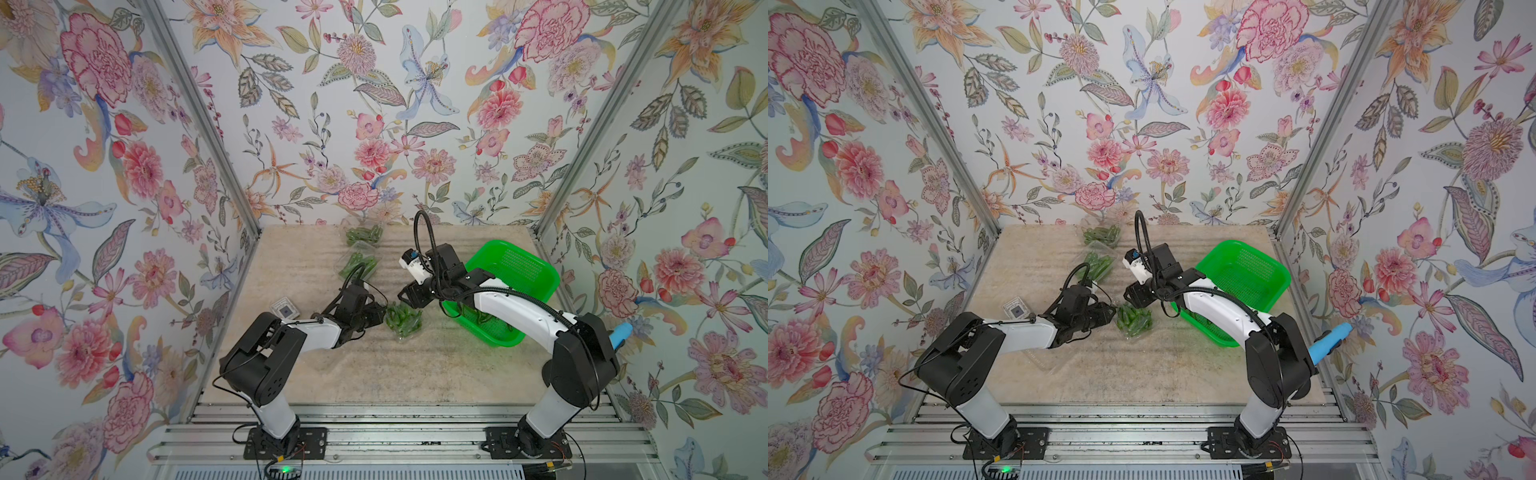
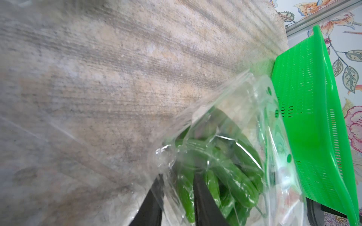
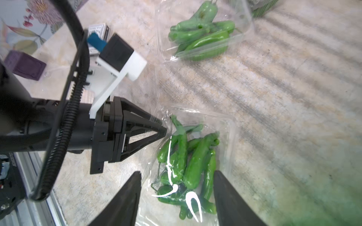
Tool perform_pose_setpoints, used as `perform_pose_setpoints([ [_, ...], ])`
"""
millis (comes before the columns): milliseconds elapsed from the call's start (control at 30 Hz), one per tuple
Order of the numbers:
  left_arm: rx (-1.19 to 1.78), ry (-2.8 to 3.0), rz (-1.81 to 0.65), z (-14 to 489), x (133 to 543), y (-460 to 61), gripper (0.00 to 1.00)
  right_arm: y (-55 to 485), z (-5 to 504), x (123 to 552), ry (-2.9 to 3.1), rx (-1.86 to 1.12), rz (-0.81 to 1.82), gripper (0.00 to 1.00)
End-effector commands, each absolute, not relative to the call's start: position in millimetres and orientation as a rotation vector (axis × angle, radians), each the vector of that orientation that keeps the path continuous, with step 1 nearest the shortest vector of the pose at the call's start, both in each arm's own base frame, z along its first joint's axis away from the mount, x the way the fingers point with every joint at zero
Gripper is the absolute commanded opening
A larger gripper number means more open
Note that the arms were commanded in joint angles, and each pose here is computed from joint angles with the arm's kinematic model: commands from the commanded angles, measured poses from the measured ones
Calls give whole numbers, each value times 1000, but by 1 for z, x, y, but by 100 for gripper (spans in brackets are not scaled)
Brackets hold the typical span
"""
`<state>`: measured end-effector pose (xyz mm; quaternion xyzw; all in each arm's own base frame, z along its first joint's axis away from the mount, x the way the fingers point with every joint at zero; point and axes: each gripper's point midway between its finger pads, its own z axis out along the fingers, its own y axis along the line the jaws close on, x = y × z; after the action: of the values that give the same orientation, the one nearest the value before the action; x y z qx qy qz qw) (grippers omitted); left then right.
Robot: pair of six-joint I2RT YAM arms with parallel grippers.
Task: Take small green peppers out of containers
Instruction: Open the packing box at the center of the board.
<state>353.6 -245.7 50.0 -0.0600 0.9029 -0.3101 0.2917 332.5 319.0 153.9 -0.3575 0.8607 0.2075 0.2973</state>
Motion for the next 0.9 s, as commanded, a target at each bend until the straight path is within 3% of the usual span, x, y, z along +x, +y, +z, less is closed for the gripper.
perform_pose_setpoints([
  [0,-191,2420,-803,51,355,-242,28,305,112,312,2390,-1007,354,57],
  [200,-192,2424,-806,48,354,-242,27,329,95,289,2398,-1066,323,55],
  [533,-178,2432,-826,45,354,-246,25,345,74,294,2429,-1020,234,54],
  [867,-176,2433,-844,42,354,-248,24,338,60,290,2438,-957,126,45],
])
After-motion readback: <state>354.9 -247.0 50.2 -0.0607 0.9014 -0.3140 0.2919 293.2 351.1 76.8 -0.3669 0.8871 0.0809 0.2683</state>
